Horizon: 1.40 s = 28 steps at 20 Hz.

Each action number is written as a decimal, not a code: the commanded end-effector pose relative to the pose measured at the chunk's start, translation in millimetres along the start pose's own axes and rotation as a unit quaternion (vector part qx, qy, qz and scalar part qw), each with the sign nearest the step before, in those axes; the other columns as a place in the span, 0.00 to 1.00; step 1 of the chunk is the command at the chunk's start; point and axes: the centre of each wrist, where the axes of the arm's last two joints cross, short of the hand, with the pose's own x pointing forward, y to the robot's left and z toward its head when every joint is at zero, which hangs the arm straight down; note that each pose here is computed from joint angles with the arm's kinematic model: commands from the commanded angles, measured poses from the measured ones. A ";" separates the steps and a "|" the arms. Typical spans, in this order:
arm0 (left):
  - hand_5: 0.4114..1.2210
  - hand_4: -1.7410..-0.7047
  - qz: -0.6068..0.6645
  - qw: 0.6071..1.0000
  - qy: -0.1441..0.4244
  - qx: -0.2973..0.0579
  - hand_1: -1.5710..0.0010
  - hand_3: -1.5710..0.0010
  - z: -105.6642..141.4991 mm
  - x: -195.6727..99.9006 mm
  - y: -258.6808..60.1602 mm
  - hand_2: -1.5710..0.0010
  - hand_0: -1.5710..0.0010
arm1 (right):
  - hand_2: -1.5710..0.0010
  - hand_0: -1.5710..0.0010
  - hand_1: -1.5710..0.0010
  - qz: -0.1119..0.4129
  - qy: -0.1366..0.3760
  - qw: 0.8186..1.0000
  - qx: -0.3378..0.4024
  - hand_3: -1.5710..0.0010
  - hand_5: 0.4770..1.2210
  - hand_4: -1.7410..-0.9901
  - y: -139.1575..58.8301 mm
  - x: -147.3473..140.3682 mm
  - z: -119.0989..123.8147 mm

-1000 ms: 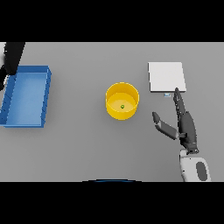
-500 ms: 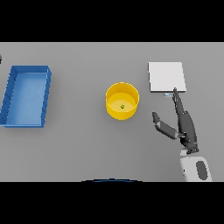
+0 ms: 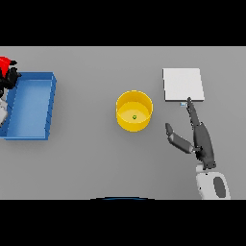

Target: Pick up the red beaker and tilt it to pour out 1 green nut into yellow bowl. Pick up the yellow bowl and place it on the metallic measuring scale.

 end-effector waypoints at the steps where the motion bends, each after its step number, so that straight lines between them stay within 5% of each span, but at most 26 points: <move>1: 1.00 0.00 0.001 1.000 0.005 0.001 0.00 0.04 2.8 -4.1 -2.0 0.00 0.00 | 1.00 1.00 1.00 -0.002 -0.001 1.000 0.003 1.00 0.25 0.70 3.1 0.3 2.7; 4: 0.87 0.00 0.001 1.000 0.018 -0.007 0.00 0.02 11.1 -11.9 -9.0 0.00 0.00 | 1.00 1.00 1.00 0.002 -0.006 1.000 -0.002 1.00 0.25 0.71 -0.7 0.8 5.1; 6: 0.69 0.00 -0.014 0.999 0.029 -0.009 0.00 0.01 9.3 -17.7 -13.2 0.00 0.00 | 1.00 1.00 1.00 0.004 -0.003 1.000 -0.002 1.00 0.25 0.71 -5.4 2.3 1.7; 8: 0.56 0.20 -0.034 0.999 0.026 -0.033 0.00 0.04 12.5 -19.7 -11.9 0.00 0.00 | 1.00 1.00 1.00 0.005 -0.004 1.000 0.002 1.00 0.25 0.72 -2.5 2.6 1.8; 9: 0.52 0.35 -0.042 0.997 0.022 -0.057 0.08 0.13 14.6 -18.5 -12.6 0.09 0.00 | 1.00 1.00 1.00 0.000 0.000 1.000 0.002 1.00 0.25 0.73 -1.4 0.0 4.8; 10: 0.48 0.49 -0.045 0.996 0.020 -0.080 0.25 0.28 18.6 -20.1 -6.8 0.24 0.07 | 1.00 1.00 1.00 -0.004 0.001 1.000 -0.001 1.00 0.25 0.74 -3.1 -2.1 4.3; 12: 0.43 0.68 -0.056 0.991 0.026 -0.119 0.52 0.54 20.4 -19.9 -0.7 0.51 0.41 | 1.00 1.00 1.00 0.000 0.002 1.000 -0.003 1.00 0.25 0.74 -6.6 -0.6 1.6; 15: 0.37 0.83 -0.069 0.987 0.024 -0.146 0.75 0.76 21.4 -18.1 5.5 0.75 0.70 | 1.00 1.00 1.00 0.005 -0.003 1.000 -0.003 1.00 0.26 0.74 -1.9 3.2 4.0; 20: 0.33 0.91 -0.055 0.986 0.018 -0.156 0.92 0.92 19.2 -16.9 4.1 0.92 0.90 | 1.00 1.00 1.00 0.001 0.002 1.000 -0.002 1.00 0.25 0.74 -3.6 3.4 7.3; 28: 0.34 0.93 -0.022 0.990 -0.016 -0.138 0.99 0.99 17.1 -10.3 8.0 0.99 0.98 | 1.00 1.00 1.00 0.064 -0.027 0.995 0.067 1.00 0.31 0.75 -2.1 14.0 -13.7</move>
